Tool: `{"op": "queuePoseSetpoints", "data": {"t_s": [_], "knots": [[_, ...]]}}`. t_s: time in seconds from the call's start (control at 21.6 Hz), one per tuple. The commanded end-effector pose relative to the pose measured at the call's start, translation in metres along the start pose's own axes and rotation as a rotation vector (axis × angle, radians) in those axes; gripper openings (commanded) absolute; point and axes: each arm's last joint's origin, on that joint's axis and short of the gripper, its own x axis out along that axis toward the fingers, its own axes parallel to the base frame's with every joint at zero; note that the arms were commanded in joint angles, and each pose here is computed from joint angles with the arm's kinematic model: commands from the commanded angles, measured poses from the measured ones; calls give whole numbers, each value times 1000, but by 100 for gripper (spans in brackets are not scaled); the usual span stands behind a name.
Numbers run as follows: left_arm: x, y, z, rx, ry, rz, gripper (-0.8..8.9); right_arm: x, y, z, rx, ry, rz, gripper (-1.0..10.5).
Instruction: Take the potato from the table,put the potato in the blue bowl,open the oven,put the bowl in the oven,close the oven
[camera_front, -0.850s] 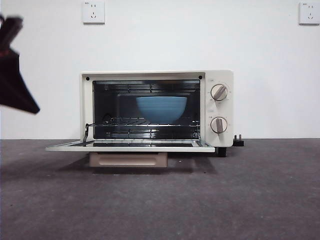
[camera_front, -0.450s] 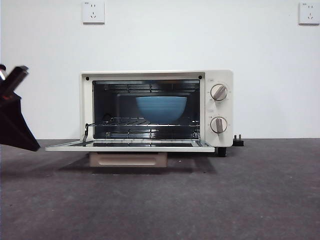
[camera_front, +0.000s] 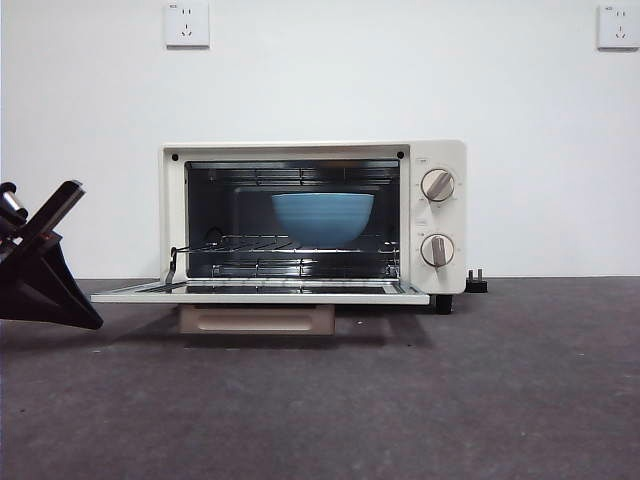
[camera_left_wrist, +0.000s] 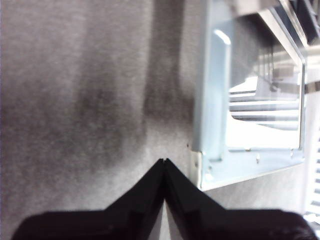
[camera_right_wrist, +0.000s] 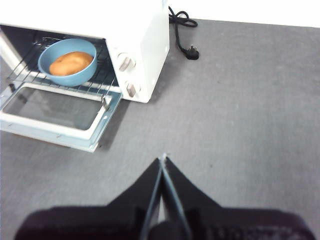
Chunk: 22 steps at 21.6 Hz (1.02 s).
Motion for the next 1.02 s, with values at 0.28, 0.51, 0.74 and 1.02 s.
{"op": "queuePoseSetpoints", "data": {"t_s": [0.28,0.51,0.74,1.02], "knots": [[2,0,1,-36,16,-72,-8,-12,4,-12,33,6,4,-4],[1,-5,3,-43,24,-149,-8,-13,5,-12,61,1,46,-4],[-1,-13,10,-35,17,-179,-8,-13,6,-12,65,-1,75,-4],[-7,-31,22,-4,-12,-207,-7,-13,6,-12,67,-1,75,-4]]}}
